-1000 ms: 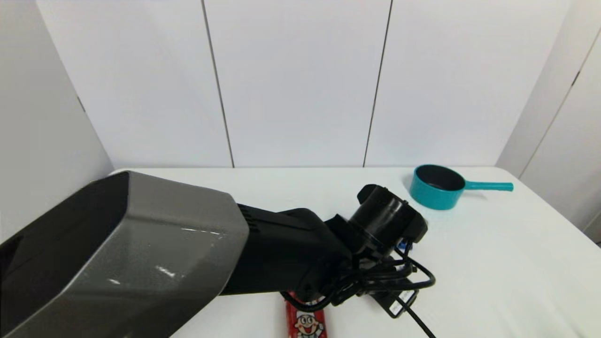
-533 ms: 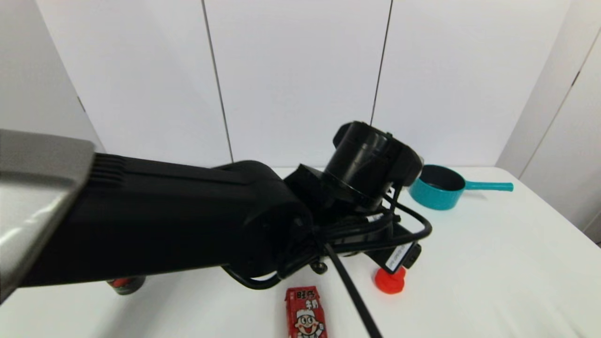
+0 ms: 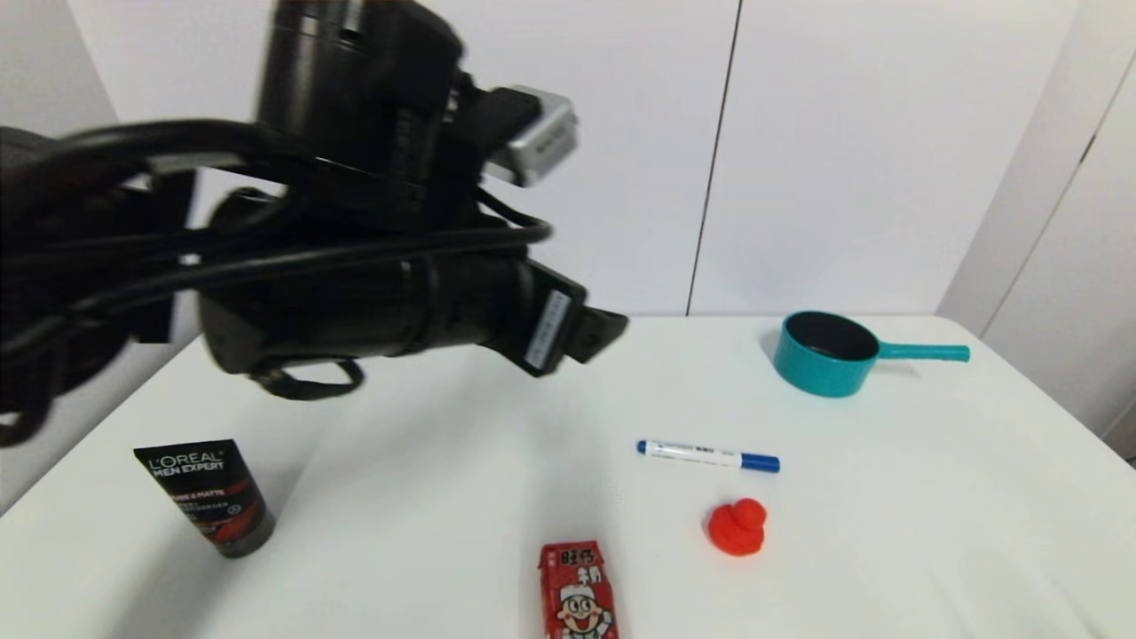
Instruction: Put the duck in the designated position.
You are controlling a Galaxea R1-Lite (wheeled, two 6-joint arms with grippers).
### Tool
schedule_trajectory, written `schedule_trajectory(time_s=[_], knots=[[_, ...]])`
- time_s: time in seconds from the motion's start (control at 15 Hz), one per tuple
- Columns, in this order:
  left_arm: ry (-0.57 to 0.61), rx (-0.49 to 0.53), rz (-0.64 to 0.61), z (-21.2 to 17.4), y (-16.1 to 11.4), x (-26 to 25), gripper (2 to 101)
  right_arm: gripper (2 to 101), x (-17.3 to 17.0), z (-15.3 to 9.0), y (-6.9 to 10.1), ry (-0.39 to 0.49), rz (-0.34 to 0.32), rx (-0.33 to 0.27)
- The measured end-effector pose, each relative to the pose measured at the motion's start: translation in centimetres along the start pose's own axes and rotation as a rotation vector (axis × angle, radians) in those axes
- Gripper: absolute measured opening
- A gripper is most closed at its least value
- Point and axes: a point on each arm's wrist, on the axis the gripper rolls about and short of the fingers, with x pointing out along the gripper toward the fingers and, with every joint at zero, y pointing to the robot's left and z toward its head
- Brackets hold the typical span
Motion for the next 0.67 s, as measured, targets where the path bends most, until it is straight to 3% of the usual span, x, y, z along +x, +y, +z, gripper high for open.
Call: schedule_trajectory(time_s=[0.2, 0.4, 0.53, 0.67], knots=[[0.025, 0.000, 0.175, -2.9, 5.2, -4.6, 95.7, 98.0, 0.0, 0.0, 0.0, 0.000, 0.000, 0.000], [0.029, -0.066, 0.321, -6.8, 8.5, -10.1, 96.3, 98.0, 0.0, 0.0, 0.0, 0.000, 0.000, 0.000], [0.022, -0.121, 0.381, -9.9, 9.0, -13.7, 96.7, 98.0, 0.0, 0.0, 0.0, 0.000, 0.000, 0.000], [0.026, -0.159, 0.401, -13.3, 7.8, -15.9, 97.0, 98.0, 0.0, 0.0, 0.0, 0.000, 0.000, 0.000]])
